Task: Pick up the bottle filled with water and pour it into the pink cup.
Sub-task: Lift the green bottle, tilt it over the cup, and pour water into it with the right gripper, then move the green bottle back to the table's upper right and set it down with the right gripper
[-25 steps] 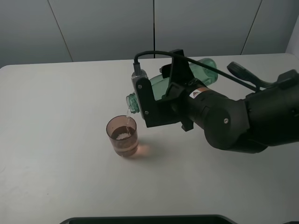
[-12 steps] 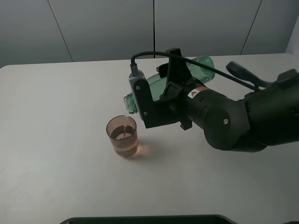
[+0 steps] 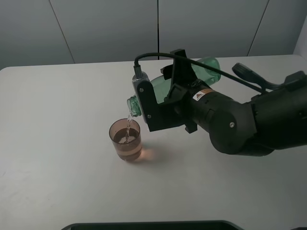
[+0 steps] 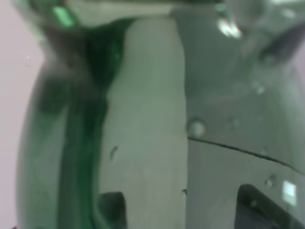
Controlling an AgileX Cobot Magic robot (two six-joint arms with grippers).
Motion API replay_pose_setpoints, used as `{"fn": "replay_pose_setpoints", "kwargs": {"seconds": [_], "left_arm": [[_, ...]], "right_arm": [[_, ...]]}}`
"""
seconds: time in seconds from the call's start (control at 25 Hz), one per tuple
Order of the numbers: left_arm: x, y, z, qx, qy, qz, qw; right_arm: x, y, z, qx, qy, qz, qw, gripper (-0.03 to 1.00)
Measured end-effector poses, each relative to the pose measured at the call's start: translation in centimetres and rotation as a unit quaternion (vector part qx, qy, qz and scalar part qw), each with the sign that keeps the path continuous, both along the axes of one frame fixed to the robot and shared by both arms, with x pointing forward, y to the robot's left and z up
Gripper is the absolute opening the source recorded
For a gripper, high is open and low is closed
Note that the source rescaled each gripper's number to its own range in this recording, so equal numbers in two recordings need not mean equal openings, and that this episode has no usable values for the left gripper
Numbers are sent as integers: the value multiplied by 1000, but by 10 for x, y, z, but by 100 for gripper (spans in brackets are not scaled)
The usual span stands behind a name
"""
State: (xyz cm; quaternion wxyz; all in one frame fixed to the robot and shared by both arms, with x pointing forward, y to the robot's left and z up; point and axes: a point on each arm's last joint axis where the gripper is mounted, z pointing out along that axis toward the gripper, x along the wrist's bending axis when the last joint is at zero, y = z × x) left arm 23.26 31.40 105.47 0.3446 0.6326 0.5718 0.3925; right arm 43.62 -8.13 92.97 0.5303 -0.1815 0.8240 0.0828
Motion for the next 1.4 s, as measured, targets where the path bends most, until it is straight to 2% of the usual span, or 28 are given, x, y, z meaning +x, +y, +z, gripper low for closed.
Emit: {"fn": "replay_pose_setpoints", "kwargs": {"seconds": [0.2, 0.28, 0.4, 0.56, 0.76, 0.88, 1.0, 1.12, 1.28, 1.4], "left_arm": [[0, 0, 0, 0, 0, 0, 1000], [0, 0, 0, 0, 0, 0, 1000], [0, 0, 0, 0, 0, 0, 1000], [0, 0, 0, 0, 0, 0, 1000], [0, 0, 0, 0, 0, 0, 1000], [0, 0, 0, 0, 0, 0, 1000], [0, 0, 0, 0, 0, 0, 1000], [0, 0, 0, 0, 0, 0, 1000], [0, 0, 0, 0, 0, 0, 1000], [0, 0, 0, 0, 0, 0, 1000]], "right_arm": [[-1, 0, -1, 15, 12, -5, 1000, 0], [-1, 1, -1, 42, 24, -18, 999, 0], [-1, 2, -1, 107, 47, -42, 992, 0], [-1, 3, 1, 197, 72, -78, 975, 0], [-1, 1, 16, 305, 90, -116, 941, 0], [-2, -2, 35, 391, 94, -134, 906, 0], [0, -11, 56, 479, 96, -154, 859, 0], [7, -27, 77, 560, 88, -175, 805, 0], [23, -52, 91, 626, 71, -206, 748, 0], [41, -77, 93, 679, 67, -239, 691, 0]]}}
